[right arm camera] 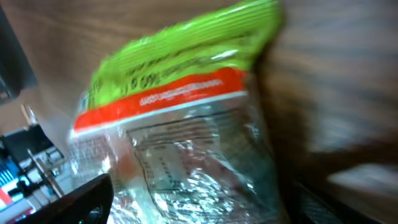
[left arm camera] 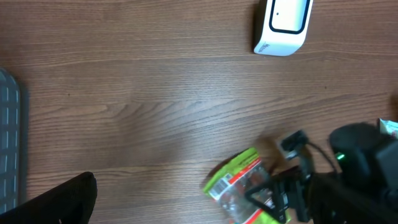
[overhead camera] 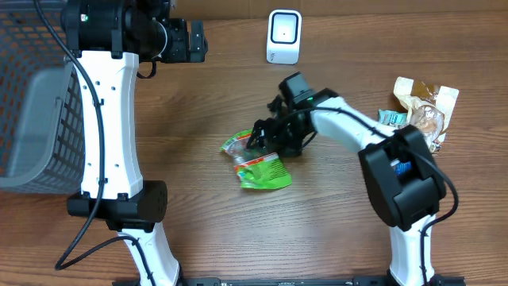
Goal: Scan the item barcode
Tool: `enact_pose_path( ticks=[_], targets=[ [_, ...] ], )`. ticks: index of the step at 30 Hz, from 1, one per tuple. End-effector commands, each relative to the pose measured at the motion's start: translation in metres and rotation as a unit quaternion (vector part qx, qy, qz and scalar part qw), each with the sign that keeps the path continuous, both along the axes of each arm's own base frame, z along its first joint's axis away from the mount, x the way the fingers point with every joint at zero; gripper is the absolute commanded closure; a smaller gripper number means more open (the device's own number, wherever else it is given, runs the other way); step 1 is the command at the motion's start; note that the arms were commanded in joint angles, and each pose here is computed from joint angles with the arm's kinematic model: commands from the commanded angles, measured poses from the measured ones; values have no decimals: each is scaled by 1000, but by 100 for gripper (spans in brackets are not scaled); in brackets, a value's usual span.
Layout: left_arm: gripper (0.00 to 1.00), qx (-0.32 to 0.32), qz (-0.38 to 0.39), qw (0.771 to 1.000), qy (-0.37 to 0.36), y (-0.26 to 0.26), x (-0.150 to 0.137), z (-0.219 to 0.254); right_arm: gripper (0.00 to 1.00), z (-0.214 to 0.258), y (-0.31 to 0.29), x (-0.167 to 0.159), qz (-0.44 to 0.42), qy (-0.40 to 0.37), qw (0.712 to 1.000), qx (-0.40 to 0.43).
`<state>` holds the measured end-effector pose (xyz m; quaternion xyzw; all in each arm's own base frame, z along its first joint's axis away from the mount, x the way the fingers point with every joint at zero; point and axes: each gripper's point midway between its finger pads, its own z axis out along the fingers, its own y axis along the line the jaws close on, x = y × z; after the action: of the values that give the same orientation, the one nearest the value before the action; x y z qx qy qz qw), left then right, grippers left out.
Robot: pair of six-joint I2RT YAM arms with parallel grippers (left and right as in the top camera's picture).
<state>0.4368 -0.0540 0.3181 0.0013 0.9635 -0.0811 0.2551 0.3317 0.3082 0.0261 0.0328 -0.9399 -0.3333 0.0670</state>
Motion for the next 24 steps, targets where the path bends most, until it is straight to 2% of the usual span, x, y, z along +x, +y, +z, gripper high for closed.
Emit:
enact_pose_path(
  ticks=[1, 2, 3, 4, 6, 8, 12, 14, 16, 20, 24],
  targets=[
    [0, -6, 7, 1000, -4, 1, 2, 2, 23, -17, 21, -19, -7, 21, 999, -31],
    [0, -6, 7, 1000, -4, 1, 2, 2, 30, -19, 24, -21, -6, 19, 999, -37],
    [0, -6, 7, 1000, -4, 1, 2, 2, 41, -20, 25, -23, -9, 19, 999, -43],
    [0, -6, 7, 1000, -4, 1, 2, 2, 64, -20, 26, -23, -9, 16, 999, -45],
    [0, -6, 7, 1000, -4, 1, 2, 2, 96, -19, 26, -20, -11, 13, 999, -39],
    [0, -6, 7, 1000, -4, 1, 2, 2, 96, -14, 29, -17, -6, 15, 1000, -15],
    [0, -6, 7, 1000, -4, 1, 2, 2, 96, 29, 41, -7, 73, -33, 990, 117],
    [0, -6, 7, 1000, -4, 1, 2, 2, 96, 61, 37, 2, 98, -66, 977, 176],
    [0, -6, 7, 1000, -4, 1, 2, 2, 96, 115, 21, 11, 140, -141, 944, 262],
    [0, -6, 7, 1000, -4, 1, 2, 2, 96, 178, -34, 43, 124, -265, 916, 274],
    [0, -6, 7, 1000, -4, 1, 2, 2, 96, 228, -74, 53, 124, -370, 880, 270]
  ],
)
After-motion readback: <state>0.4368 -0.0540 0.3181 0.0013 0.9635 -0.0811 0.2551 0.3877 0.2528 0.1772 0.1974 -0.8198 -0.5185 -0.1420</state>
